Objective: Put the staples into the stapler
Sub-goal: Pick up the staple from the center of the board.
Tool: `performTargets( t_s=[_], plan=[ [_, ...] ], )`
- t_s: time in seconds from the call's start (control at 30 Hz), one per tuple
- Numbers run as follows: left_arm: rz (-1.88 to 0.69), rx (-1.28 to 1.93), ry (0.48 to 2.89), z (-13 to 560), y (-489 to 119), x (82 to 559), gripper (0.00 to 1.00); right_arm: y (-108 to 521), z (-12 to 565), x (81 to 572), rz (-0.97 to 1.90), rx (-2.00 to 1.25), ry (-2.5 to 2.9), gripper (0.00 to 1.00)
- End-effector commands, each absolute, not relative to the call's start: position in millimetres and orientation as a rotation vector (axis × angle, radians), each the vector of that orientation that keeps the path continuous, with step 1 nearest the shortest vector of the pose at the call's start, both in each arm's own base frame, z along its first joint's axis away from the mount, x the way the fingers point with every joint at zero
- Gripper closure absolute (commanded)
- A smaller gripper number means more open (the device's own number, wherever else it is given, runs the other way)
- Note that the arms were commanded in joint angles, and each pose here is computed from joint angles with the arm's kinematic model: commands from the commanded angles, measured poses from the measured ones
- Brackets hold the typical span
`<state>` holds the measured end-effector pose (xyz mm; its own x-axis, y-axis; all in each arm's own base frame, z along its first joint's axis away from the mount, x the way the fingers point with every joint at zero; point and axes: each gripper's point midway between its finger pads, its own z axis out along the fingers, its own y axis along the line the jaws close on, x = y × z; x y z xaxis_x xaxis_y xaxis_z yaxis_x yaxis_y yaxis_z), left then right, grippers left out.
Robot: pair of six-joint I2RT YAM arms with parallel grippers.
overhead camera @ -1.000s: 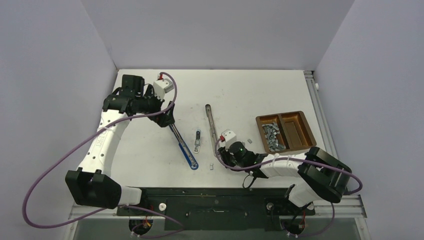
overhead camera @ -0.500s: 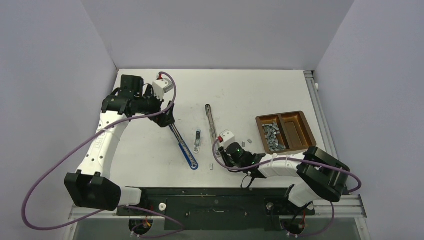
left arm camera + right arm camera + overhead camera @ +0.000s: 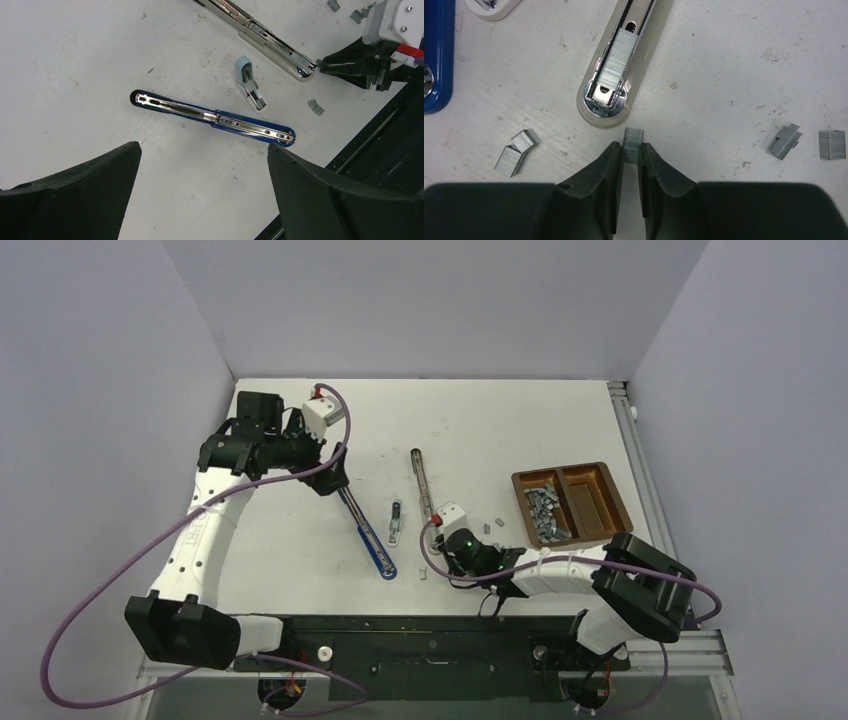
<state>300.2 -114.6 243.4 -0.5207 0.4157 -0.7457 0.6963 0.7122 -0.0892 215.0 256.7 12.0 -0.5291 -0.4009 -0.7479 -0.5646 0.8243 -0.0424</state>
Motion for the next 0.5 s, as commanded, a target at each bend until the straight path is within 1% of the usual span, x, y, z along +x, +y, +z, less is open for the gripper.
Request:
performTargets(
  t_s=[0.0,0.1,0.2,0.33,0.47],
  plan=[
    [-0.511,0.852,2.091,267,-123,303,0.04,248,6,218,0.174,-0.672,2.233,0.85],
    [-0.511,0.853,2.082,269,-123,303,0.04,247,8,219,0.166,-0.655,2.233,0.89],
    [-0.511,0.861,2.058,273,-124,304,0.04,252,26,221,0.220,-0.626,2.210,0.90],
    [-0.487,0.928,1.972,287,-128,303,0.04,267,78,227,0.430,-0.557,2.136,0.91],
    [-0.384,1.082,1.785,308,-136,298,0.04,281,140,231,0.655,-0.511,2.034,0.91]
  ],
)
